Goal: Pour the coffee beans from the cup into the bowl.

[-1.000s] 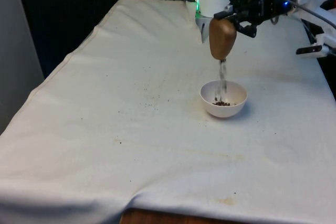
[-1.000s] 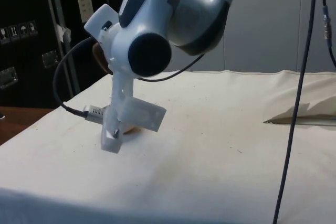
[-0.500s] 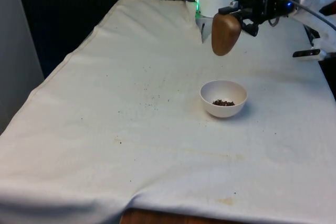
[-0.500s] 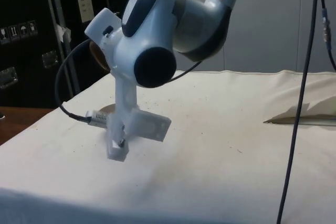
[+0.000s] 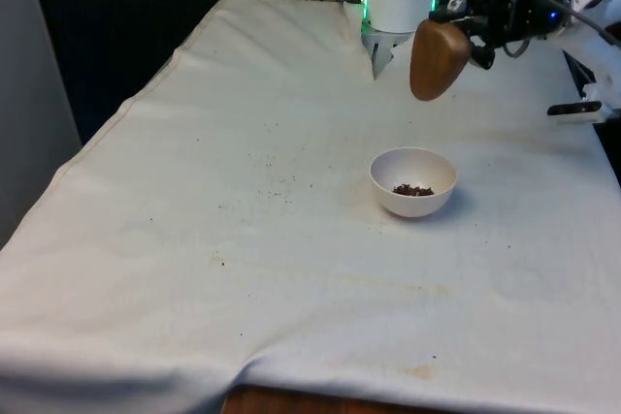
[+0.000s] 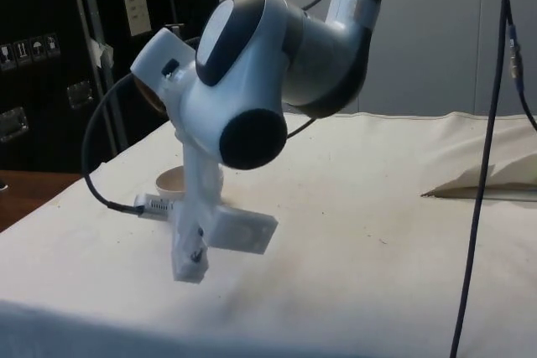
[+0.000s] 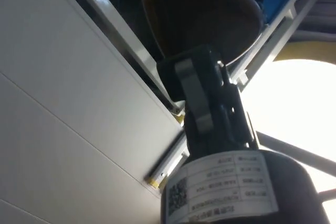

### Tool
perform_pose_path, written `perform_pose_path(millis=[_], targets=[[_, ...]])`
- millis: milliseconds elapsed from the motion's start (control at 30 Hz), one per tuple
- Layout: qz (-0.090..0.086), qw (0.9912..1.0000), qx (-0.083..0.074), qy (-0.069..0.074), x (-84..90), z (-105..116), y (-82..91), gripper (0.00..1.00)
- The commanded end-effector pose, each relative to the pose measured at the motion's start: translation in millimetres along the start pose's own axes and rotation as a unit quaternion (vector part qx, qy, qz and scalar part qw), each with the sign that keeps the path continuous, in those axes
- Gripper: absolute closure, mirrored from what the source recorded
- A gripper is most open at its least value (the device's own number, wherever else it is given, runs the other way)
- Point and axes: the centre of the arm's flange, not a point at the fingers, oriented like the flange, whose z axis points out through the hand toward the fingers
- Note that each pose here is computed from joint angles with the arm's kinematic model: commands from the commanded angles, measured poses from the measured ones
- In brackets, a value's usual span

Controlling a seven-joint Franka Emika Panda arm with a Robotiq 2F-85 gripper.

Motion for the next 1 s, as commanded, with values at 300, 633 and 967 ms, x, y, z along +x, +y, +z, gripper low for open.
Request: perform_pose_path(millis=[300,633,967], targets=[[-0.013,0.99951,-0.028,0.006,1.9,-5.3,-8.6,1.0],[-0.02,0.9988,-0.044,0.006,0.2,-5.4,-7.8,1.0],[-0.018,0.99881,-0.045,0.004,-0.4,-5.1,-8.2,1.0]])
